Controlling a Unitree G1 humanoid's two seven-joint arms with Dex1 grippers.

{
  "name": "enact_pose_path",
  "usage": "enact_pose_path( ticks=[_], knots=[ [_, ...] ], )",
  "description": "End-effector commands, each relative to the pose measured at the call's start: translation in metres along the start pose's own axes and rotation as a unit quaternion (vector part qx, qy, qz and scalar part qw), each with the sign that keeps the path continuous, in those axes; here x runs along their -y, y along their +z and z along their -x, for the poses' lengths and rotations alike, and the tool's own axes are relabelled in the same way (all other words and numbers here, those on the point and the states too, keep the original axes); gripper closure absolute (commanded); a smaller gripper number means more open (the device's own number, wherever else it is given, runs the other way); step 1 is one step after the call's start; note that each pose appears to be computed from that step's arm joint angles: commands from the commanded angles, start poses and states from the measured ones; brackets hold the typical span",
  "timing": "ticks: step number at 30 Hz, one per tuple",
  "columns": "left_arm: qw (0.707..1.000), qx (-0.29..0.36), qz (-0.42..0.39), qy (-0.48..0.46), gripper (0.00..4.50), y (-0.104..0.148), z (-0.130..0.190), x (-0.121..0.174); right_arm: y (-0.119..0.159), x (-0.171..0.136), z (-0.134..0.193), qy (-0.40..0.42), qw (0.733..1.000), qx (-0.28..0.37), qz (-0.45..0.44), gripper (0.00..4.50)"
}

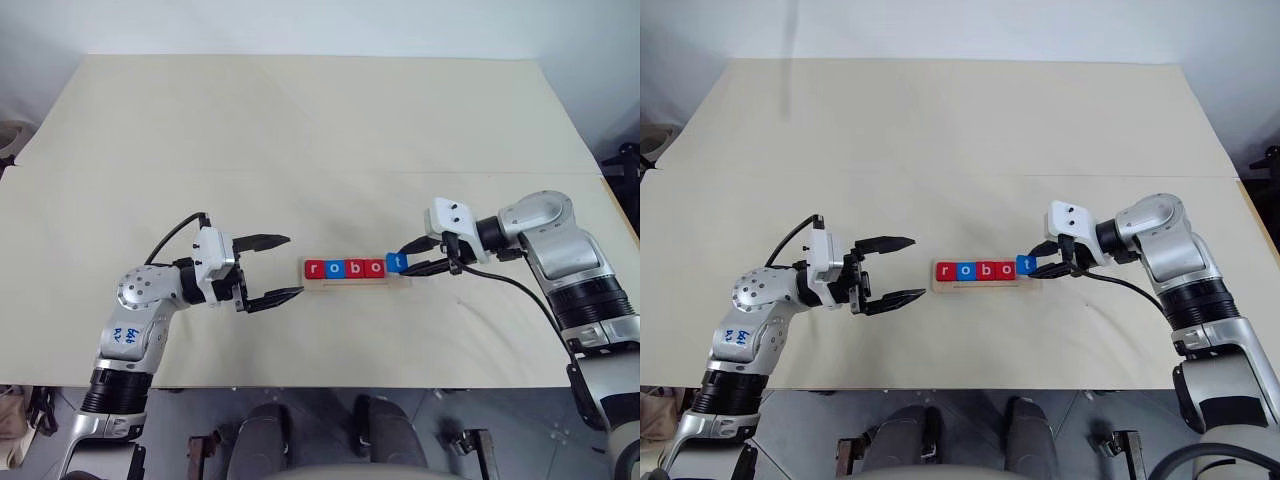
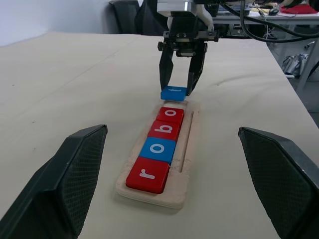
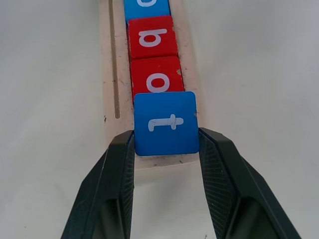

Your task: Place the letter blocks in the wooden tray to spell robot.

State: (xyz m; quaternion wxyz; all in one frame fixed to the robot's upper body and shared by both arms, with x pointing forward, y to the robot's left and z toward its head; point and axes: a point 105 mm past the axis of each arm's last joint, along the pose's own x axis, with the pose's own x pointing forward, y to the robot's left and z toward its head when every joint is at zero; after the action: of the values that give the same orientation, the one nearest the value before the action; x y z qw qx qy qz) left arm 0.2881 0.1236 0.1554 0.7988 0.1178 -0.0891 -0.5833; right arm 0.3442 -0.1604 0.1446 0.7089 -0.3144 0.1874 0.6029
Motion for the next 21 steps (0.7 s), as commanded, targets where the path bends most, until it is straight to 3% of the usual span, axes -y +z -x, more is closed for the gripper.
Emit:
enact_pose_path(
  ticks=[1,5,14,19,21],
  knots=[
    [1.000,0.012,-0.021,0.004,0.00,0.010,0.001,0.002,0.004,0.003,0.004,0.000,1.000,0.001,0.013,3.04],
    [1.000,0.013,-0.020,0.006,0.00,0.010,0.000,0.002,0.002,0.000,0.001,0.007,1.000,0.000,0.007,3.04],
    [1.000,0.015,-0.020,0.007,0.00,0.011,-0.001,0.002,0.004,0.005,0.009,-0.020,1.000,0.018,-0.005,0.03],
    [1.000,0.014,-0.019,0.007,0.00,0.011,0.000,0.002,-0.006,0.002,0.026,-0.026,0.999,0.005,-0.021,0.03],
    [1.000,0.015,-0.019,0.007,0.00,0.011,0.000,0.002,-0.009,0.002,0.028,-0.030,0.999,-0.001,-0.025,0.69]
  ],
)
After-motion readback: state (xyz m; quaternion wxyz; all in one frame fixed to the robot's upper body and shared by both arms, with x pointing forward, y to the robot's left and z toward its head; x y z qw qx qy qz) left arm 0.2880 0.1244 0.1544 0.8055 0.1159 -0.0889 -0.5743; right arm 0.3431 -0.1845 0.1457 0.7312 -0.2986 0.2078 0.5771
